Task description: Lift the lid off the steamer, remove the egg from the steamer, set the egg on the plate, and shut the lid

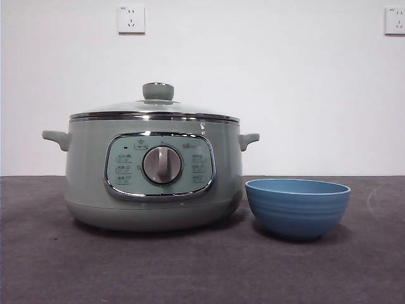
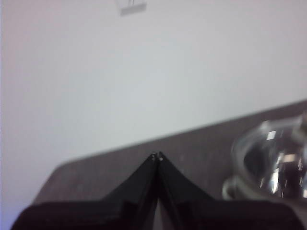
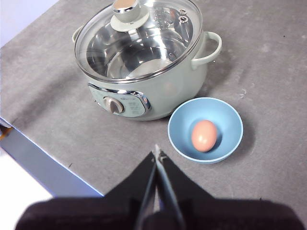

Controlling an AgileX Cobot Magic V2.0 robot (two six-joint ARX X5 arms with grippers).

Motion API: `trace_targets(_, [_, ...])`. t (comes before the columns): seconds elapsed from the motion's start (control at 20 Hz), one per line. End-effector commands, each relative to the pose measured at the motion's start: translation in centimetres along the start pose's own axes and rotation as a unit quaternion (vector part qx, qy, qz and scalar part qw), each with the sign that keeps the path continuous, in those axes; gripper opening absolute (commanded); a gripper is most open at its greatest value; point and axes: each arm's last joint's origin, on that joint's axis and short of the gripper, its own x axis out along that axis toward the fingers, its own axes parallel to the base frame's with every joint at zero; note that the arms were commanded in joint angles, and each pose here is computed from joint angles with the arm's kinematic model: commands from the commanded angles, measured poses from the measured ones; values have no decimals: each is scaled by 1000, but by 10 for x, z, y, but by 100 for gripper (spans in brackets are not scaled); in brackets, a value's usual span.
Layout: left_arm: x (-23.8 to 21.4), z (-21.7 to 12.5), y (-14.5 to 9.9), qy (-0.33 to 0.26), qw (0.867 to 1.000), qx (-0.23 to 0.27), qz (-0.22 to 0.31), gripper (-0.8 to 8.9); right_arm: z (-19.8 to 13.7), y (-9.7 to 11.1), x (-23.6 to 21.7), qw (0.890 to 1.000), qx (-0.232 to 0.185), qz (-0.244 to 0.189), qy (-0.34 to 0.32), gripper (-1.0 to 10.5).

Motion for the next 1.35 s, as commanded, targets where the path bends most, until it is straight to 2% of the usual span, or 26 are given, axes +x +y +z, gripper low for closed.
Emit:
trace_targets(0.05, [-5,-24,-4,7,1000,2,6,-4,0,0,0,1000,2,2,-3,1])
trace_targets(0.3, [-11,-67,-14,50,999,-3,-1,-4,0,0,0,1000,2,2,-3,1])
trace_targets(0.5, [-14,-86,-17,83,997,-7,1,-4,0,0,0,1000,2,2,-3,1])
trace_targets(0.75, [-16,-94,-19,126,992,-24,-6,-4,0,0,0,1000,2,2,-3,1])
trace_targets(1.35, [-16,-95,-19,129,991,-29,-6,-4,0,0,0,1000,2,2,-3,1])
